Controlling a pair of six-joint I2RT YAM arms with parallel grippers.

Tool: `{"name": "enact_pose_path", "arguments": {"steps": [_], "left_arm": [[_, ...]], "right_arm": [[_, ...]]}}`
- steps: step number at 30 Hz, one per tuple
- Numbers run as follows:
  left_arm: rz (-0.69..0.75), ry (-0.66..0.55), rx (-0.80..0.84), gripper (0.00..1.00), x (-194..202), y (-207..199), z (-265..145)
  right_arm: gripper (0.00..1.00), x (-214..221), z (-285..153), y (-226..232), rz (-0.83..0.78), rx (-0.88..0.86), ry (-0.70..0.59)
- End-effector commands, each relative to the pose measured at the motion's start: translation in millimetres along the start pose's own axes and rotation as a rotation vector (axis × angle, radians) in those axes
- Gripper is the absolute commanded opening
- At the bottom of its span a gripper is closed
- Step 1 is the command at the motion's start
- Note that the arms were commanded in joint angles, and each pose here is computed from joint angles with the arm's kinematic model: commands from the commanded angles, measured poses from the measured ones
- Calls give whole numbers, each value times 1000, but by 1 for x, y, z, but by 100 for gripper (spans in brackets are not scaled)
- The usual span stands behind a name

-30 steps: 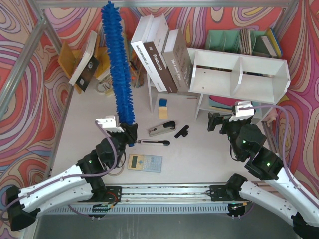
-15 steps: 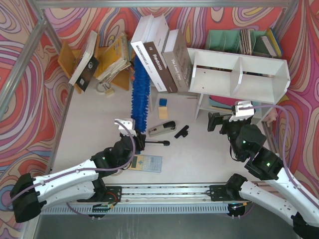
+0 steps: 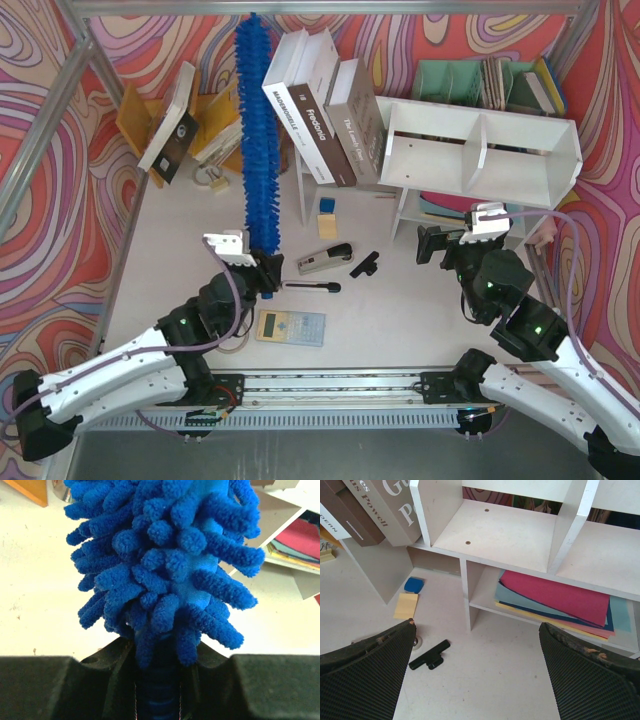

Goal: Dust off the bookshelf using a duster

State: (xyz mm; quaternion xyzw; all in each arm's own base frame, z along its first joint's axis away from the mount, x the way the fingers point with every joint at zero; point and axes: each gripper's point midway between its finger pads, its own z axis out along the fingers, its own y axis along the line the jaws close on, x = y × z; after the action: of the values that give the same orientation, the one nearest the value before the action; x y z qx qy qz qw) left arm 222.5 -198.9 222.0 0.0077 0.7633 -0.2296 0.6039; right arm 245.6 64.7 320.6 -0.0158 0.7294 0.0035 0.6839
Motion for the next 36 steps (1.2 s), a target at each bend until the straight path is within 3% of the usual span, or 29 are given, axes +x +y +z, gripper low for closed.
{"name": "enact_pose_path", "arguments": {"steps": [1, 14, 20, 27, 36], "left_arm": [[0, -58, 0, 0, -23, -3, -1], [-42, 110, -3, 0, 56, -4, 21], [4, 55, -19, 0, 34, -1, 19], [5, -73, -3, 0, -28, -8, 5], [-39, -46, -12, 0, -15, -6, 6]], "right_arm": [[99, 0, 1, -2, 1, 15, -3], [99, 0, 1, -2, 1, 16, -1], [98, 1, 2, -2, 0, 14, 0], [99, -1, 0, -2, 3, 13, -4], [99, 0, 0, -3, 5, 14, -5]]}}
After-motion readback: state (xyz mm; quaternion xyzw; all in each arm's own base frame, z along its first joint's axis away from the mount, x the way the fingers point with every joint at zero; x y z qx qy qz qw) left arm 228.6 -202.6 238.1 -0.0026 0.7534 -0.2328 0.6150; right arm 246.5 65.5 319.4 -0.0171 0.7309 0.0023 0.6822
